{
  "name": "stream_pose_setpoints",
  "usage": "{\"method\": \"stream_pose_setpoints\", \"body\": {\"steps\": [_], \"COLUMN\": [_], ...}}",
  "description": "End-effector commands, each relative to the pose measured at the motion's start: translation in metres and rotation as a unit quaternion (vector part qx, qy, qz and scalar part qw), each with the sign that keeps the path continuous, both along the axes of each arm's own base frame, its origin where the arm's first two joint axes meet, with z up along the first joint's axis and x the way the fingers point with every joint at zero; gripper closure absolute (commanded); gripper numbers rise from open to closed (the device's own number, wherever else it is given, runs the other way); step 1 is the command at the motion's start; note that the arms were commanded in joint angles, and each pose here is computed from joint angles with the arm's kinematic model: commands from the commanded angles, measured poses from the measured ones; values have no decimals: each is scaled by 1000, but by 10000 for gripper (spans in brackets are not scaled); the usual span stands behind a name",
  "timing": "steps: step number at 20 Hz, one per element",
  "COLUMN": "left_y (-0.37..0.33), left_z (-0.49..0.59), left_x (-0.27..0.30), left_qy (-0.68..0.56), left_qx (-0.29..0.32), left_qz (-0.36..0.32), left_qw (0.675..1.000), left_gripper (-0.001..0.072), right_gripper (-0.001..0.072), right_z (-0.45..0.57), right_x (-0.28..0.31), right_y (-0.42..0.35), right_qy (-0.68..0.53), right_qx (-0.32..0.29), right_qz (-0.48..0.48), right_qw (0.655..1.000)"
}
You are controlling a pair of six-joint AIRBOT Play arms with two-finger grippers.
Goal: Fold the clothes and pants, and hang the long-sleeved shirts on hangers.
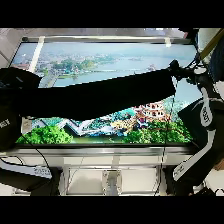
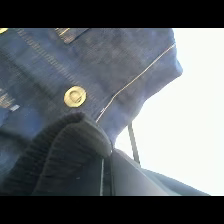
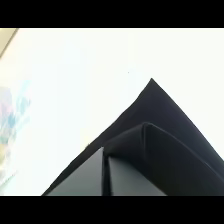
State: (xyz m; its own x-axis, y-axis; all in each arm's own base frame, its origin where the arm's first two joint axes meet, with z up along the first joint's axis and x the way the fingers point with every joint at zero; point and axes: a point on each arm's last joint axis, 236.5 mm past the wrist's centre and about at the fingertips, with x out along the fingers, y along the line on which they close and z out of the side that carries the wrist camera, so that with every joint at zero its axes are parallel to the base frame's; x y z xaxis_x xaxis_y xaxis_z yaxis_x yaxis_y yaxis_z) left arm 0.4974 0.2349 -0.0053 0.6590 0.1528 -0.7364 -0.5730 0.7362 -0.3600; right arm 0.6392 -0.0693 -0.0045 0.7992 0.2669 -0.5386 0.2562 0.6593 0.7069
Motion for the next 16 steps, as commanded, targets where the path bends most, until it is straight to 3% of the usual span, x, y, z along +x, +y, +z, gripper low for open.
{"method": "stream_pose_setpoints", "body": {"steps": [1,2,3,6,10,12,16], "left_y": [-5,-4,-4,5,7,-20,-119], "left_z": [-5,-2,3,41,143,191,237], "left_x": [22,24,24,19,0,-6,-12], "left_qy": [-23,-30,-33,-63,-137,-164,-174], "left_qx": [18,21,23,40,92,141,206], "left_qz": [-3,-1,-1,8,12,-34,-179], "left_qw": [1000,999,999,997,986,976,946], "left_gripper": [637,322,177,177,179,180,180], "right_gripper": [568,374,372,372,375,375,369], "right_z": [-14,-14,-10,14,44,40,6], "right_x": [15,15,15,8,-38,-70,-103], "right_y": [-4,-4,-3,-13,-54,-66,-60], "right_qy": [-10,-10,-11,-12,40,93,169], "right_qx": [-11,-10,-8,-13,-63,-70,-8], "right_qz": [-23,-22,-19,10,87,126,154], "right_qw": [1000,1000,1000,1000,993,985,974]}}
